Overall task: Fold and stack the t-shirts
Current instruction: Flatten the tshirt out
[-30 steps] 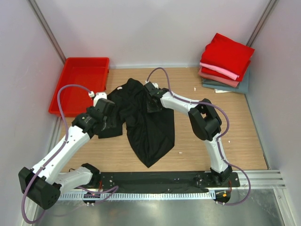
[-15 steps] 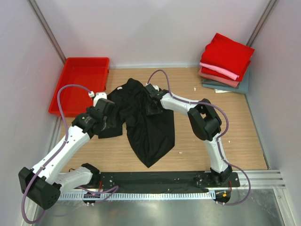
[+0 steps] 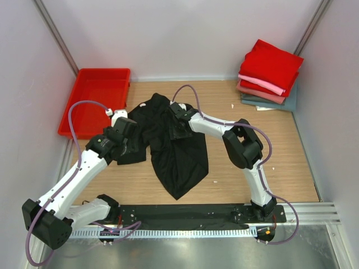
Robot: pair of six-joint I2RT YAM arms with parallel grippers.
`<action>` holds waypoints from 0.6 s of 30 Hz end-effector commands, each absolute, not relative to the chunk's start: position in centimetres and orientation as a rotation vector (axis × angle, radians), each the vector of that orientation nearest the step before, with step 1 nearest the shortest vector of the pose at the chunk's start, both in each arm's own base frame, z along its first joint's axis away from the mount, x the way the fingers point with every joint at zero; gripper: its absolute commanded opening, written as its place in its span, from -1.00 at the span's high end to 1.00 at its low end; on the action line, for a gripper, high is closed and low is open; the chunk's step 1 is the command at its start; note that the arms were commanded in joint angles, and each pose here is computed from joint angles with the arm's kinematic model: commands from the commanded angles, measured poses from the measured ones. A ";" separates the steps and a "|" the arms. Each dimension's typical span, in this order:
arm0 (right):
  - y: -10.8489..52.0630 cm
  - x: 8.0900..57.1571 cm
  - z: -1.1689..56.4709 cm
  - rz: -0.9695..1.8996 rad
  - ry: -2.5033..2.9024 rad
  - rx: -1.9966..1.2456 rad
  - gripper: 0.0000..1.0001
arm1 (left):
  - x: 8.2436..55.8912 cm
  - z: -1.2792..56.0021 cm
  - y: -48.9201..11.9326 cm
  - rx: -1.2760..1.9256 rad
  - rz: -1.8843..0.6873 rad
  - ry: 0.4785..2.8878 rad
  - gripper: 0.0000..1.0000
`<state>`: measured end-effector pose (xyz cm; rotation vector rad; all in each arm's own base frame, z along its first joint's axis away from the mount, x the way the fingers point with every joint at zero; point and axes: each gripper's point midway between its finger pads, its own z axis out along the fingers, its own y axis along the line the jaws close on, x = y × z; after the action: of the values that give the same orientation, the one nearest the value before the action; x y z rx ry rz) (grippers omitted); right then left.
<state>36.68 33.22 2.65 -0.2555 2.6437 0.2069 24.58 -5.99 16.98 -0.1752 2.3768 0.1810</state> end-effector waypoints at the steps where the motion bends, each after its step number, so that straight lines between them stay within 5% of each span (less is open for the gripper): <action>1: 34.8 37.3 7.0 0.298 2.561 -0.244 -0.16 | 24.8 18.3 -5.5 -0.195 0.184 2.333 -0.43; 7: 35.1 37.5 5.5 0.273 2.582 -0.253 -0.20 | 24.8 18.3 -5.5 -0.194 0.181 2.331 -0.42; 10: 35.0 37.6 4.7 0.255 2.588 -0.261 -0.06 | 24.8 18.3 -5.6 -0.193 0.179 2.332 -0.42; 14: 34.5 37.5 2.9 0.213 2.611 -0.276 0.65 | 24.8 18.2 -5.6 -0.190 0.181 2.336 -0.42; 18: 34.2 37.5 2.6 0.198 2.611 -0.280 0.97 | 24.8 18.2 -5.6 -0.187 0.183 2.338 -0.40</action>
<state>36.98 33.98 2.42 -0.2685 2.6350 0.2126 24.55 -5.97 17.10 -0.1758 2.3725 0.1770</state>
